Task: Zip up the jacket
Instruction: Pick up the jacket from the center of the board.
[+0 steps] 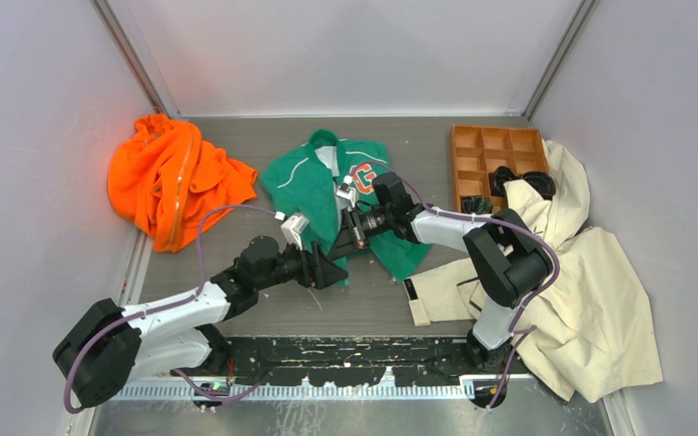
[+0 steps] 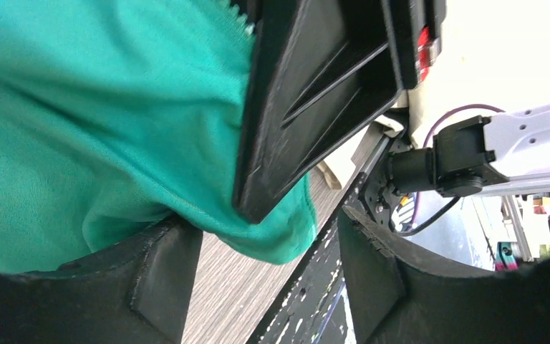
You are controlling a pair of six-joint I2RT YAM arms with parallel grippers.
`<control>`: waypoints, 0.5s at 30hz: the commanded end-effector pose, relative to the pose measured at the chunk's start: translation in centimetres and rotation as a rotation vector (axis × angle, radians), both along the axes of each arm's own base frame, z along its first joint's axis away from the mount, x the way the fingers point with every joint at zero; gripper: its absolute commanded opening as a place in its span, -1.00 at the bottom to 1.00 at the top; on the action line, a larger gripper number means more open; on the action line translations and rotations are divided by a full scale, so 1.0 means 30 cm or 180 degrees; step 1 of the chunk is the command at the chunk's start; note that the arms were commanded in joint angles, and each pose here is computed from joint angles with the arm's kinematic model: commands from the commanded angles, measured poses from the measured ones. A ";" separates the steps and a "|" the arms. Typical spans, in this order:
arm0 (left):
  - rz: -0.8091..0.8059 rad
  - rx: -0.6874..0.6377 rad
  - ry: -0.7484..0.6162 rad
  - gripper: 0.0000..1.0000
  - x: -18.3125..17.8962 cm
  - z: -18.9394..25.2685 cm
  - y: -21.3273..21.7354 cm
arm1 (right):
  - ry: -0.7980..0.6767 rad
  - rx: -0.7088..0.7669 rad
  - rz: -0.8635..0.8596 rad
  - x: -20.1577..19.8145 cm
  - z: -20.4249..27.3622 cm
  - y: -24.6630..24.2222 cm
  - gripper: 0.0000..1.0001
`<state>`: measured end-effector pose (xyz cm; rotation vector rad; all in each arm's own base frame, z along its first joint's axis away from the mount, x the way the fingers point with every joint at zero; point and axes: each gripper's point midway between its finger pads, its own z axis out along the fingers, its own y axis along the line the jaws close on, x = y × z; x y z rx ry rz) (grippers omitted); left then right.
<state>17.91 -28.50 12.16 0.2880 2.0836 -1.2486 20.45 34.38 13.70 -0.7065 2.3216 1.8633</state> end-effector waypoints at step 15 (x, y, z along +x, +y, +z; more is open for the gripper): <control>-0.0090 -0.0325 -0.0169 -0.06 0.006 0.075 -0.026 | -0.0272 0.0016 0.0071 0.021 0.042 0.016 -0.97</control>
